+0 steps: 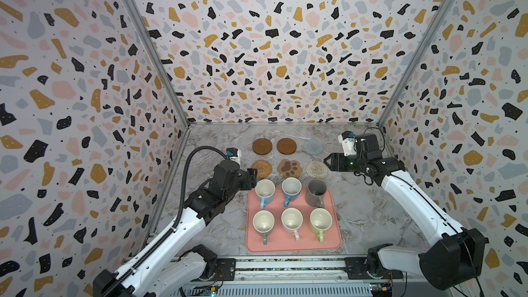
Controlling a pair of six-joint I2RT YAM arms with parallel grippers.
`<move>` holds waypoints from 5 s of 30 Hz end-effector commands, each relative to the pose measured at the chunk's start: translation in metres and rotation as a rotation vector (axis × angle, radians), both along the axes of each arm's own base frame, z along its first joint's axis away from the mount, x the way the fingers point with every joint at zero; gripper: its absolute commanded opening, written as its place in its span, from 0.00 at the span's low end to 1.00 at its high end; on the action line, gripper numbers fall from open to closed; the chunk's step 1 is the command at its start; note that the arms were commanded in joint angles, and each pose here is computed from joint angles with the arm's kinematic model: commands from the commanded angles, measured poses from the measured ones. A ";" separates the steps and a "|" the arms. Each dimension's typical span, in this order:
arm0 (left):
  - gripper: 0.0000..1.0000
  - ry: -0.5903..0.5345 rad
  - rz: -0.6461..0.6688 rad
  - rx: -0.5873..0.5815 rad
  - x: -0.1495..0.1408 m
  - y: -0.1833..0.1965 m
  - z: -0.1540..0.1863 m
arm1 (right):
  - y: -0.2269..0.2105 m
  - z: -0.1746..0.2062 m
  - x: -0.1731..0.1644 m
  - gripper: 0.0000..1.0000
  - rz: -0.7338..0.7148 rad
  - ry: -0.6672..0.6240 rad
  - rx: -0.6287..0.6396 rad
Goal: Place cups on coasters
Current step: Pick up the cup from the tray.
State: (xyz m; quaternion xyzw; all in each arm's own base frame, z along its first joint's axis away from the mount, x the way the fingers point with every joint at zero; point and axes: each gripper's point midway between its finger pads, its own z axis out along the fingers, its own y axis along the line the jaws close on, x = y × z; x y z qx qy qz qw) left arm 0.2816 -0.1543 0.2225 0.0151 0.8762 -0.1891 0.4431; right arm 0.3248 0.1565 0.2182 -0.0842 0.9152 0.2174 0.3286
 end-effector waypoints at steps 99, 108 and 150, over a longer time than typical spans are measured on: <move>0.71 -0.009 -0.022 -0.024 -0.022 -0.023 -0.039 | 0.031 -0.112 -0.102 0.12 0.064 0.225 -0.423; 0.71 -0.009 -0.008 -0.015 -0.023 -0.019 -0.039 | 0.030 -0.106 -0.101 0.11 0.054 0.213 -0.415; 0.72 -0.010 0.005 -0.003 -0.021 -0.017 -0.038 | 0.036 -0.025 -0.008 0.09 0.030 0.001 -0.382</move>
